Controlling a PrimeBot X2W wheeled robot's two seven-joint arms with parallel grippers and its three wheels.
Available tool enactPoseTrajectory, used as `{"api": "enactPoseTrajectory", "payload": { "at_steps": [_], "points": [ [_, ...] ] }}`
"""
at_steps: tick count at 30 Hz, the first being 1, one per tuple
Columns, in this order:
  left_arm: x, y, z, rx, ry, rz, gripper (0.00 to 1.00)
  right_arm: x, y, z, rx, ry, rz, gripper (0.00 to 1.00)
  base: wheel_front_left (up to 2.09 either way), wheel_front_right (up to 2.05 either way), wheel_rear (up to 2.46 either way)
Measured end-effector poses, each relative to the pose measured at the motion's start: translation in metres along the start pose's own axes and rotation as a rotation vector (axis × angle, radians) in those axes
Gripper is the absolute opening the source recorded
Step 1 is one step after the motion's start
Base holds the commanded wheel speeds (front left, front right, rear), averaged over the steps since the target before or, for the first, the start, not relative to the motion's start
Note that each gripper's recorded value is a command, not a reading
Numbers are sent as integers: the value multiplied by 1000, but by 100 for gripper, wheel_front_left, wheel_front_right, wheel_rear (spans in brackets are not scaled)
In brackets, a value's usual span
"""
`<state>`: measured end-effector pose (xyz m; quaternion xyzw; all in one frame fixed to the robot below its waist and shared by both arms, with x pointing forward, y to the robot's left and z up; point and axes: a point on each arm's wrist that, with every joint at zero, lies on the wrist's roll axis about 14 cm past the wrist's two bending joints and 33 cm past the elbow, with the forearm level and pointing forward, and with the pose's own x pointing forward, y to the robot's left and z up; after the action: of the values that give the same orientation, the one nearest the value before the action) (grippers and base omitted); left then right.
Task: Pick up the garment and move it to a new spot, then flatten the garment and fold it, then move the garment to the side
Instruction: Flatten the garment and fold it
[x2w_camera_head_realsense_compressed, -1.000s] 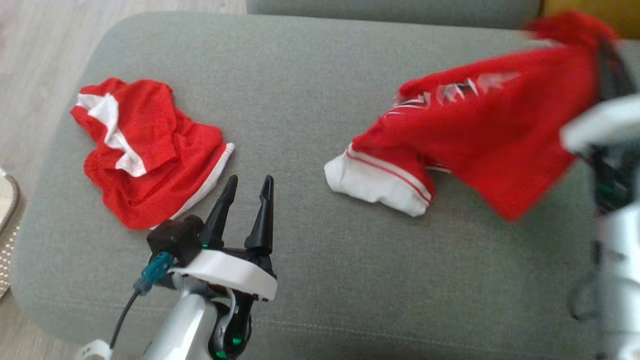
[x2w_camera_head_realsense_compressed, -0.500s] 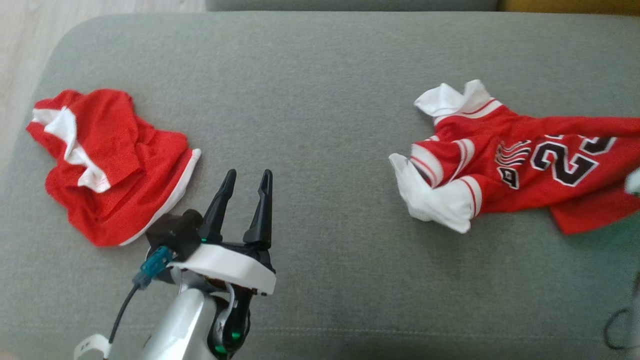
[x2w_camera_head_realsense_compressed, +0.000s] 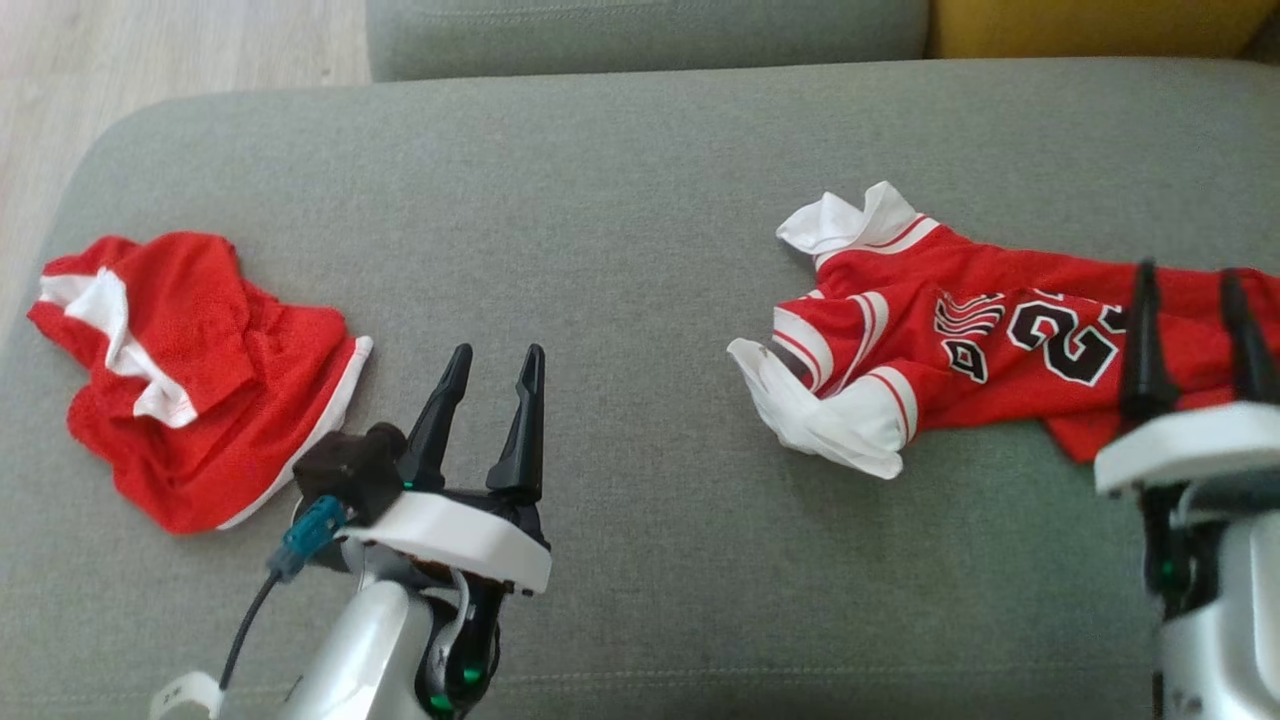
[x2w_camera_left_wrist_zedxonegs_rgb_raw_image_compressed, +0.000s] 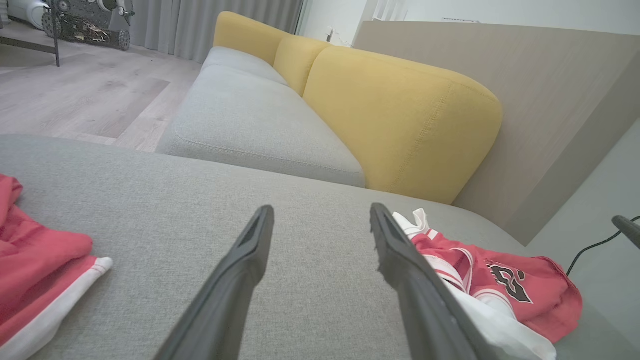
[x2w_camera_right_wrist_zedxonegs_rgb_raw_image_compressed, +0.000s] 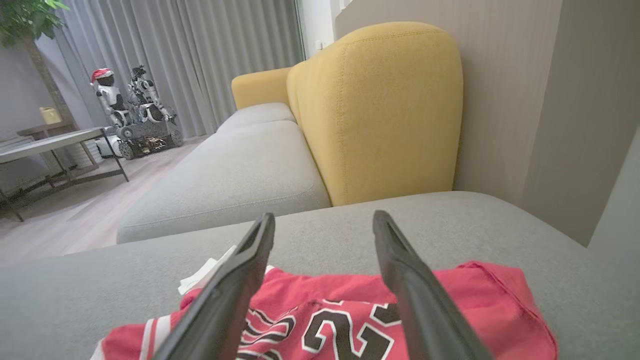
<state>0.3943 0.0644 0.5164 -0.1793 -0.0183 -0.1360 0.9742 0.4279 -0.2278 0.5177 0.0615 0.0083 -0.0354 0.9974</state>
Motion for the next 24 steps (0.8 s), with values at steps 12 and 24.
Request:
{"api": "enactPoseTrajectory", "payload": {
  "at_steps": [12,24],
  "points": [
    [-1,-13,-4,-11,11,-33,100,-43,17,-14,62,32,49,100,0,0,0],
    [39,-44,-40,-19,136,-159,100,-49,15,-16,57,29,45,100,0,0,0]
  ]
}}
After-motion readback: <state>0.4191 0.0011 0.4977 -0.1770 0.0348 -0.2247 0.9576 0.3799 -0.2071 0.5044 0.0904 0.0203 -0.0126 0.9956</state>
